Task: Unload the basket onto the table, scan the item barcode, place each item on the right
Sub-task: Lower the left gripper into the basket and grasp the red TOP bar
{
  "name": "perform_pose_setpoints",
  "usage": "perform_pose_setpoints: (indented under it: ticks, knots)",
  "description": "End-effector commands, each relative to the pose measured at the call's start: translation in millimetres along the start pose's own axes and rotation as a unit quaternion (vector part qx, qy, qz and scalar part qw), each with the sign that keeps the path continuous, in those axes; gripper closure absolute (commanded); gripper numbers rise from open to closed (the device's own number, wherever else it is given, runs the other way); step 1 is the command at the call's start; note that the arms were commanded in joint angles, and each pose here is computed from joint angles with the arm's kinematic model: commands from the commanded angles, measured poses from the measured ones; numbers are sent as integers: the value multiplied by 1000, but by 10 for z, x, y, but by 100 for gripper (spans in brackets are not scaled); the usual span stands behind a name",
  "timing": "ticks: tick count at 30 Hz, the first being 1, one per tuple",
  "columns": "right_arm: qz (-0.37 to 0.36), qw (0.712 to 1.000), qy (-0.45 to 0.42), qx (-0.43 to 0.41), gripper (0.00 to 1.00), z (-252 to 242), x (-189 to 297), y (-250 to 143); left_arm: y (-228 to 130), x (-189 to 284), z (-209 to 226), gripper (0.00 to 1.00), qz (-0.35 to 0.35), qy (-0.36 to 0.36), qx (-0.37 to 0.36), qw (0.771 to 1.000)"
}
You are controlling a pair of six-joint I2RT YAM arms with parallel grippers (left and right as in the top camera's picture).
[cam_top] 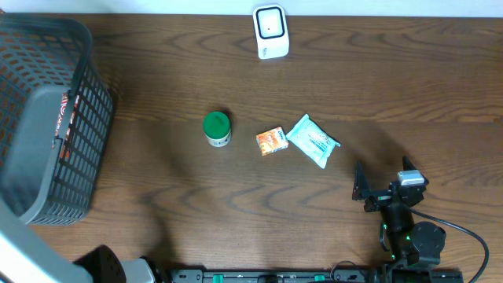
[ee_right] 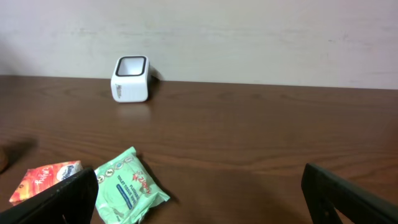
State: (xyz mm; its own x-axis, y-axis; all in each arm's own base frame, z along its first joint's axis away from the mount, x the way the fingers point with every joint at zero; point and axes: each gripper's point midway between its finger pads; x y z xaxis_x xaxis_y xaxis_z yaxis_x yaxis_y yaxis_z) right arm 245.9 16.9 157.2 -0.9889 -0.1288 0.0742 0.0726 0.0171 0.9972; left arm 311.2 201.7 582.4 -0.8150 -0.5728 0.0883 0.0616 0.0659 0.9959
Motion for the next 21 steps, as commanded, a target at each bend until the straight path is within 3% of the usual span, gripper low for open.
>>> perform_pose_setpoints:
  ticks: [1,11,17,21]
  knots:
    - [1,1000,5,-5,1,22,0,-7,-543,-552,352,2,60,101,23,993]
    - [1,1000,5,-5,1,22,0,-7,-2226,-1043,613,2,231,155,10,960]
    - [1,1000,5,-5,1,22,0,-7,-2974,-974,437,2,355,73,40,931]
    - [1,1000,5,-5,1,22,0,-7,-3363,-982,437,2,419,63,19,906]
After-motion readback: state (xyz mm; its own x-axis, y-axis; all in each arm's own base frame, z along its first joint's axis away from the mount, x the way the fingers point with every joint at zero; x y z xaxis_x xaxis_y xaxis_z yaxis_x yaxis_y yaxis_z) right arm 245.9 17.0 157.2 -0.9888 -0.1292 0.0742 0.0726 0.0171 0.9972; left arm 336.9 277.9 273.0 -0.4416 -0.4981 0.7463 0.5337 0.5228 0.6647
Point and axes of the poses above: each gripper's point midway between its finger pads, its own x axis back along the fingers, its own z axis along the line the jaws close on, y = z × x, and after that the axes turned 2 degrees about x, right-handed
